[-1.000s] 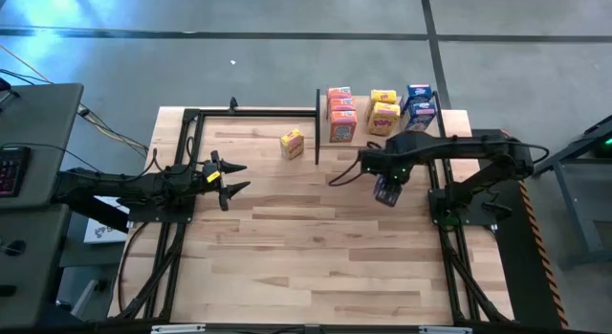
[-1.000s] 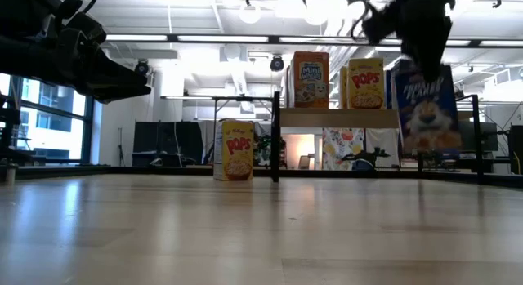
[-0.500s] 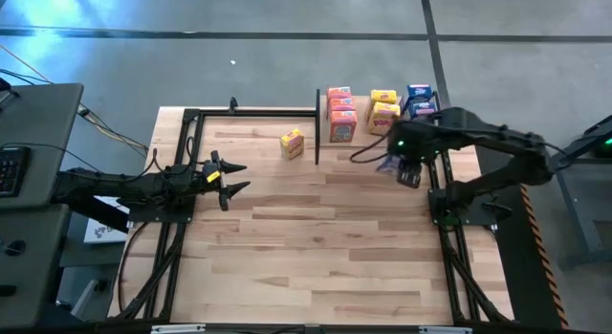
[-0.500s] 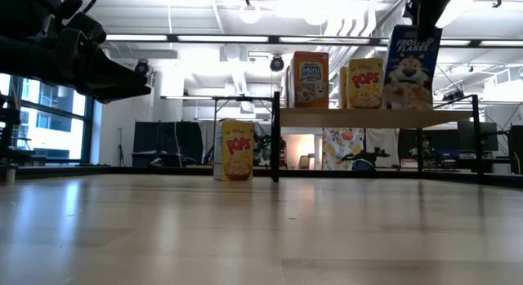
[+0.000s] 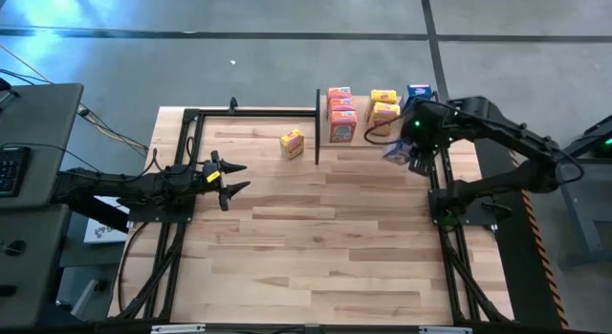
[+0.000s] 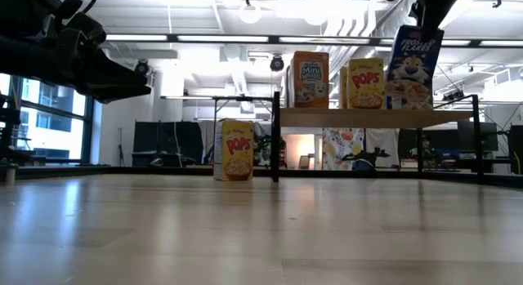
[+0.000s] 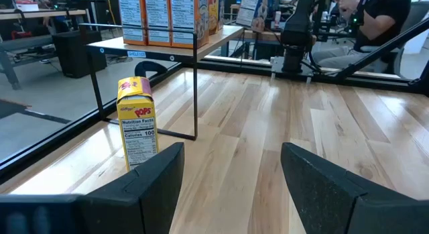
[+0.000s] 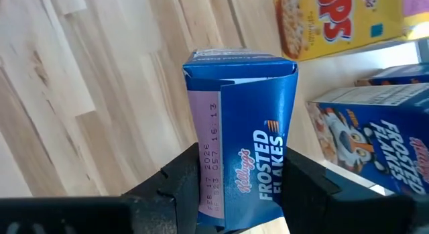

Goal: Stack cereal on shelf
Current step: Put the blue cereal box on the shelf aligned with the other blue cereal boxes

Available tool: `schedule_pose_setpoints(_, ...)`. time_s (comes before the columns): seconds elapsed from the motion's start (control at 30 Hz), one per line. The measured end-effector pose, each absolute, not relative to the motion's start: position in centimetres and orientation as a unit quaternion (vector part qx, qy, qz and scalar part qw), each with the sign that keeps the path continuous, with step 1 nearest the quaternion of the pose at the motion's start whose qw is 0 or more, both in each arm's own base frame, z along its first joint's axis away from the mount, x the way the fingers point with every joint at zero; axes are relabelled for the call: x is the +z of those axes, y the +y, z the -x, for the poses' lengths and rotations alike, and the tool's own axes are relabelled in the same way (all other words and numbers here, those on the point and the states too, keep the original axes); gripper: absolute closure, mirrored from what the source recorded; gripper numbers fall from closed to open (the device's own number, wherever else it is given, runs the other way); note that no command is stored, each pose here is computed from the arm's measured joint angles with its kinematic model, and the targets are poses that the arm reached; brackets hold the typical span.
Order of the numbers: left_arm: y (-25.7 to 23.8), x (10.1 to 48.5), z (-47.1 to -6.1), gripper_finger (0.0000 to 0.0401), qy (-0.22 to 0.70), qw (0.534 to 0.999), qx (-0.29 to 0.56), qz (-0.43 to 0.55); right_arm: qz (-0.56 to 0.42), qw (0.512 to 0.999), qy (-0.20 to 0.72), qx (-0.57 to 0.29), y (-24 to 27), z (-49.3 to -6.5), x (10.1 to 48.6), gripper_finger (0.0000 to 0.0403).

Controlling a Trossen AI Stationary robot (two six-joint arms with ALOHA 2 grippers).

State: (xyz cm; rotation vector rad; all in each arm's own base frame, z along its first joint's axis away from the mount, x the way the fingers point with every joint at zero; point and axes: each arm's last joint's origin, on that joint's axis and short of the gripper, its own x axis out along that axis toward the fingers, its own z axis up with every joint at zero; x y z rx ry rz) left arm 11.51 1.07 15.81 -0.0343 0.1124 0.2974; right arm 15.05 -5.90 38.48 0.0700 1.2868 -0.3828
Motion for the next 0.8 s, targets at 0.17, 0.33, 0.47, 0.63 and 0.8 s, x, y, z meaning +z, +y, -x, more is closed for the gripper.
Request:
schedule_pose_setpoints(0.17,1.1,15.8,-11.5,0.0162,0.056,0.987,0.148,0.017,-0.034,0.779,0.599,-0.183,-6.8,-14.7,38.5,0.0247)
schedule_pose_setpoints(0.33,1.1,15.8,-11.5,0.0162,0.056,0.987,0.148,0.017,-0.019,0.772,0.607,-0.188,-7.8,-14.1,38.5,0.0247)
schedule_pose_setpoints(0.47,1.1,15.8,-11.5,0.0162,0.056,0.987,0.148,0.017,-0.020,0.768,0.609,-0.199,-8.3,-13.8,38.5,0.0247)
schedule_pose_setpoints(0.63,1.1,15.8,-11.5,0.0162,0.056,0.987,0.148,0.017,0.011,0.757,0.619,-0.208,-8.6,-13.7,38.5,0.0247)
schedule_pose_setpoints(0.8,1.1,15.8,-11.5,0.0162,0.056,0.987,0.148,0.017,0.027,0.749,0.625,-0.219,-8.7,-13.6,38.5,0.0247)
